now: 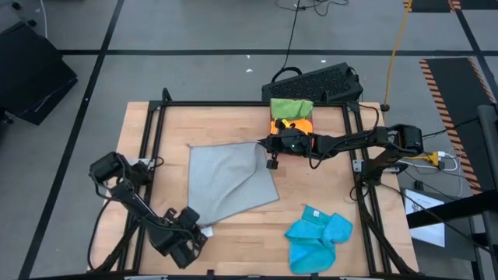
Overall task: Fold microfiber towels
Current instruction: Fold the gray microfiber cloth
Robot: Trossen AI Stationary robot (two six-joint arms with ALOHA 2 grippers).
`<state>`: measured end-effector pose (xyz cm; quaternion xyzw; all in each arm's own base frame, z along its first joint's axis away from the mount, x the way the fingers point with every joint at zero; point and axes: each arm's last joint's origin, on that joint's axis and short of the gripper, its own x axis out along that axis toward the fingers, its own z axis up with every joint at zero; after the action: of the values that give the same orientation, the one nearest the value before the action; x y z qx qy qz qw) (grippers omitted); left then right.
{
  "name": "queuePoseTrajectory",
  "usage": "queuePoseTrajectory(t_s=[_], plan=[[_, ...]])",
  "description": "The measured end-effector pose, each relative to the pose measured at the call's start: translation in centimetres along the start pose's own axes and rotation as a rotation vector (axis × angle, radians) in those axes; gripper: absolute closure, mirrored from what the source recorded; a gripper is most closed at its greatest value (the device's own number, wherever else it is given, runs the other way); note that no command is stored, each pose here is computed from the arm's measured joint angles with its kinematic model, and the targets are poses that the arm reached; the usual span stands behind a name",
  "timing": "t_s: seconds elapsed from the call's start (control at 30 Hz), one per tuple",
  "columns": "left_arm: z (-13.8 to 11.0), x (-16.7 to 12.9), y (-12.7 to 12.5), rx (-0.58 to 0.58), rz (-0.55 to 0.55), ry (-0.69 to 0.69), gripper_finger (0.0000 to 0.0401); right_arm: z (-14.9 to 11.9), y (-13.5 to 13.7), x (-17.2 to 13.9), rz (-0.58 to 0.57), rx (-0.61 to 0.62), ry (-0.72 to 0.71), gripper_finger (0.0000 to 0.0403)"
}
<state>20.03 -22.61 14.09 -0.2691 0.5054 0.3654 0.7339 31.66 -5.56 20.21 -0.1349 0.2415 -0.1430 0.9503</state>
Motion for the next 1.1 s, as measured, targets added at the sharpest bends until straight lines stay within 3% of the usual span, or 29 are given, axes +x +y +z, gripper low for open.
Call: queuePoseTrajectory(t_s=[0.13,0.37,0.43,0.57,0.73,0.93,1.1], plan=[[0.5,0.1,0.8,-0.024,0.085,-0.022,0.0249,0.0,0.0,0.0,0.000,-0.001,0.001,0.0399],[2.6,-1.8,4.0,-0.006,0.379,-0.069,0.0249,0.0,0.2,0.0,0.034,0.026,0.001,0.0399],[3.4,-3.1,4.8,0.011,0.366,-0.104,0.0249,-0.1,0.3,0.0,0.036,0.025,0.009,0.0399],[4.9,-5.7,5.8,0.060,0.238,-0.133,0.0249,-0.3,0.4,0.0,0.041,0.024,0.027,0.0399],[4.7,-7.4,6.2,0.071,0.104,-0.114,0.0249,-0.4,0.4,-0.1,0.045,0.013,0.044,0.0399],[2.9,-5.4,4.1,0.097,0.054,-0.183,0.0249,-0.5,0.4,-0.1,0.045,0.007,0.045,0.0399],[1.5,-2.2,2.9,0.128,0.171,-0.124,0.0241,-0.5,0.4,-0.1,0.047,0.005,0.050,0.0399]])
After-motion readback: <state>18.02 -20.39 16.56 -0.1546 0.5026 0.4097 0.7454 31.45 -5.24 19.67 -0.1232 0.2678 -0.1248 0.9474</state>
